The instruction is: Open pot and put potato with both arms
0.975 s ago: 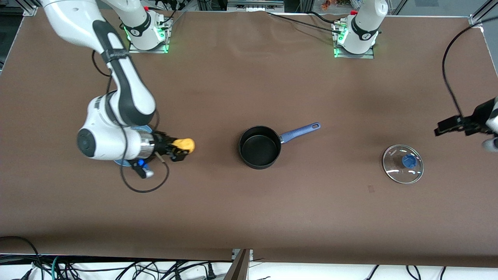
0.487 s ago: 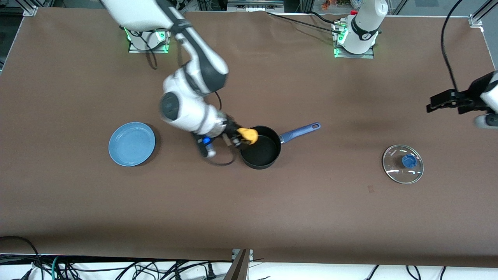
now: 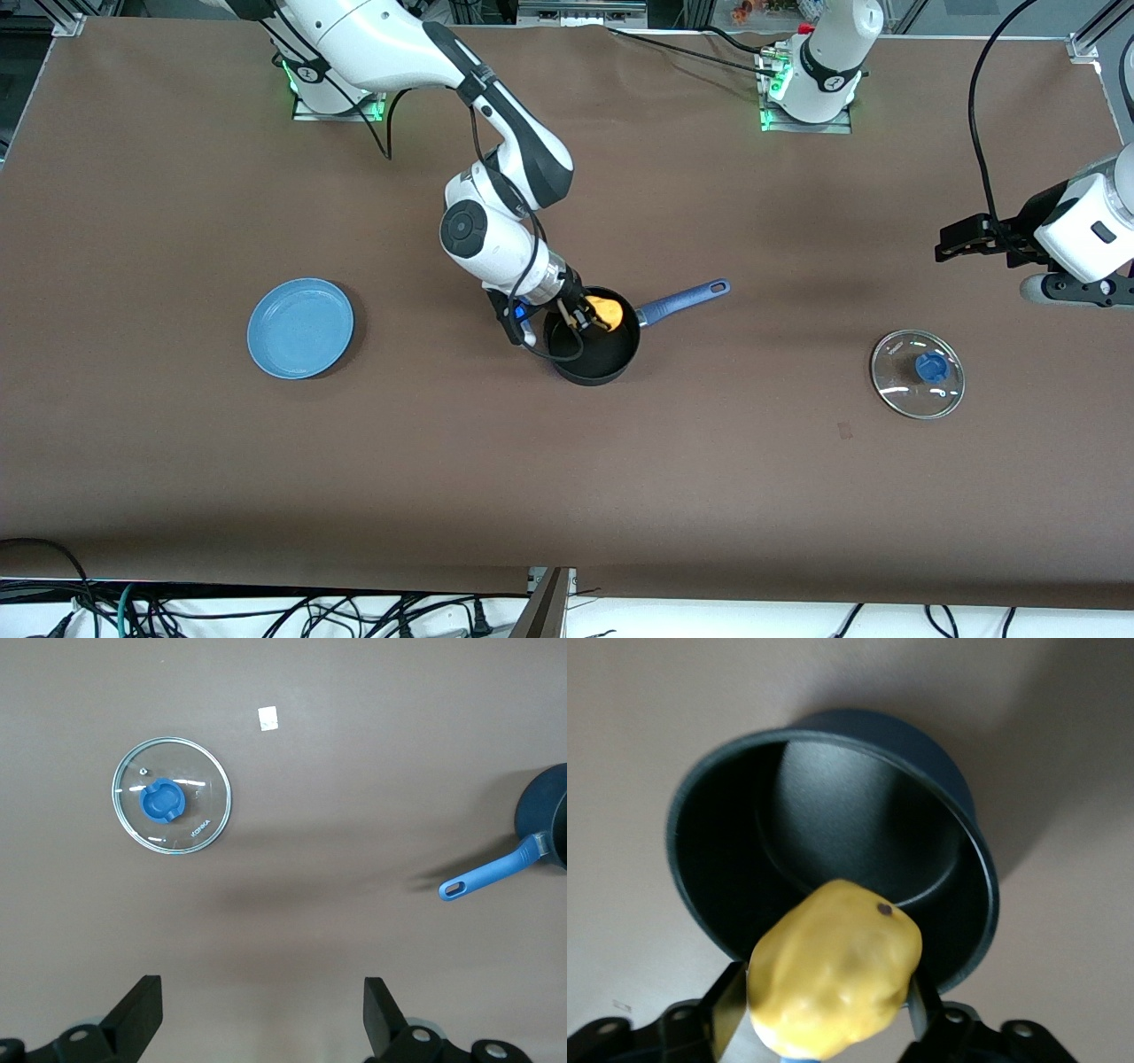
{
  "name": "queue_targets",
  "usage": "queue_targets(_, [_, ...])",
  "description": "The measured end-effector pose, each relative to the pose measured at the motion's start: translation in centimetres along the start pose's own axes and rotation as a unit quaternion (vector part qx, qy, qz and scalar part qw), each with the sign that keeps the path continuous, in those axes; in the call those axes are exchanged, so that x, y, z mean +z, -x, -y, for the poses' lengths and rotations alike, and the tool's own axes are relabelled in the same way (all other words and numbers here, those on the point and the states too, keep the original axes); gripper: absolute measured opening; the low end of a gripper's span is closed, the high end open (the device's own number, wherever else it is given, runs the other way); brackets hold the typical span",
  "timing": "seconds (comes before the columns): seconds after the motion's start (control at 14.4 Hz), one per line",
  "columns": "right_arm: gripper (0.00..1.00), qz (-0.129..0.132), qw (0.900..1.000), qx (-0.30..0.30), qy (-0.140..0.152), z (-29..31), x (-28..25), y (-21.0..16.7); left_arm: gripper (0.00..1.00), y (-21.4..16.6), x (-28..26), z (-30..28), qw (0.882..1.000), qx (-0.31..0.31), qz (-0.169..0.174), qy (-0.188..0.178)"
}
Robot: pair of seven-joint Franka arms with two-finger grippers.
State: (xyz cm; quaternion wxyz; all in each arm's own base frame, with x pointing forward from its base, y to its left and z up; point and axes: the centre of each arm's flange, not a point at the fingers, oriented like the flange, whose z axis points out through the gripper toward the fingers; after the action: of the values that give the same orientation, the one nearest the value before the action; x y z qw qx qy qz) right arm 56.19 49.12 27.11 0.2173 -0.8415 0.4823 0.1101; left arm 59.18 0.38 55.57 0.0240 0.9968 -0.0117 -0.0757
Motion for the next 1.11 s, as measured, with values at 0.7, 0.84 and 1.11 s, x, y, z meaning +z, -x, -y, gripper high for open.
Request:
queue_targets(0.7, [1.0,-0.08,0.995,-0.023,0.061,1.8,-9.5,-5.9,1.0,-0.2,-0.3,-0.2,1.0,-0.001,-0.005,0.0])
queue_targets(0.84, [1.0,-0.088,0.992,-0.031,0.081,2.0,-14.6,-7.6,1.0,-0.3,-0.3,-0.7,1.0,0.0,-0.004,-0.001])
queue_targets(1.11, [1.0,-0.082,0.985,-0.093,0.123,0.9,-24.2,-10.4,1.0,-0.4,-0.2,-0.8,1.0,-0.012,-0.004,-0.001])
